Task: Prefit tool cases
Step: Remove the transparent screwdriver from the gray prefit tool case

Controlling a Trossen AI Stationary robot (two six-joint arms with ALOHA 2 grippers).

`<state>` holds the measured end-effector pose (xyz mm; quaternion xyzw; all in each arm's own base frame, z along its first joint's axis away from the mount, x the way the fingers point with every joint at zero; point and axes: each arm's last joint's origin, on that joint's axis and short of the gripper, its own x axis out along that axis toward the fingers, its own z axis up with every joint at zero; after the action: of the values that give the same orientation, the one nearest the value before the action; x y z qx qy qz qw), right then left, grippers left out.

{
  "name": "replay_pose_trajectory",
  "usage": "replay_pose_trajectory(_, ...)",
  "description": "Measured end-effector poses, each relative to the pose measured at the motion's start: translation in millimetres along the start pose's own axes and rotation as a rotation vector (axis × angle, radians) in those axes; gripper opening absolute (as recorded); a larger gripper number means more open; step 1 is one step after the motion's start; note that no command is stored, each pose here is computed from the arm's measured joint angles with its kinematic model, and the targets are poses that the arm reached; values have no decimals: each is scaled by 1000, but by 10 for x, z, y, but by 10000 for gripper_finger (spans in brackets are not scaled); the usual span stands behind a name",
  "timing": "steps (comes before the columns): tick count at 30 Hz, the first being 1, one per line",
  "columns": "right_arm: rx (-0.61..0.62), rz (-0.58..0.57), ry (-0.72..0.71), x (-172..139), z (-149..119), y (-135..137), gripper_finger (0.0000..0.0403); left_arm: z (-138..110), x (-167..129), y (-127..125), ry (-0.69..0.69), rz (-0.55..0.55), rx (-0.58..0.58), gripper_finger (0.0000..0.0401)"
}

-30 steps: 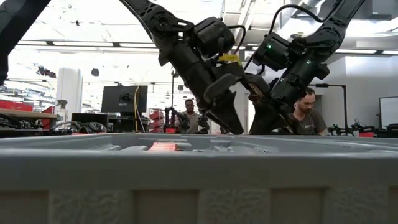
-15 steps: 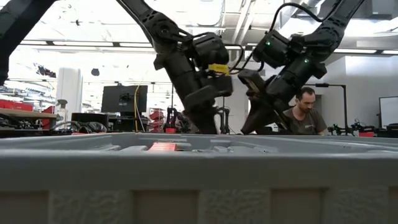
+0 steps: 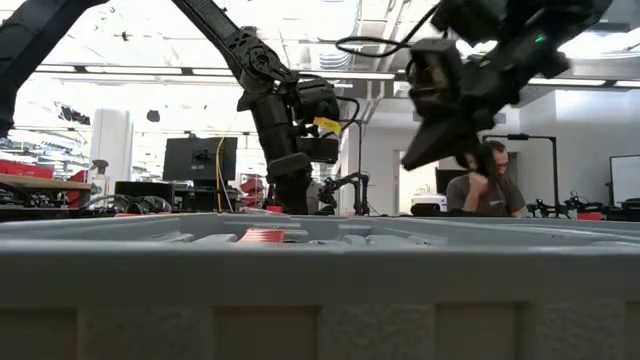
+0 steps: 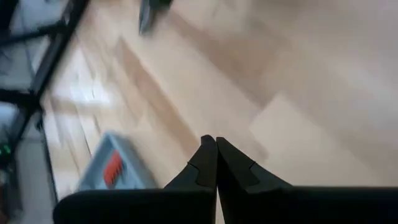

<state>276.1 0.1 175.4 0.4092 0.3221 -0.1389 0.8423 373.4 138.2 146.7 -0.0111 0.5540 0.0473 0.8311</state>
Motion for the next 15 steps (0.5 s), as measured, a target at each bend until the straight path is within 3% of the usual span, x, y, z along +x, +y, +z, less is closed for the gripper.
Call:
replay_pose_trajectory(7, -60, -31, 97, -60, -393, 192, 8, -42, -39, 178, -9, 15, -115, 17)
replay_pose_trajectory(10, -89, -7, 120, -72, -493, 261, 8, -59, -41, 191, 1, 7, -189, 54)
replay_pose_trajectory(15, -110, 13, 150, -92, -610, 327, 8, -32, -101, 136, -6, -5, -209, 106)
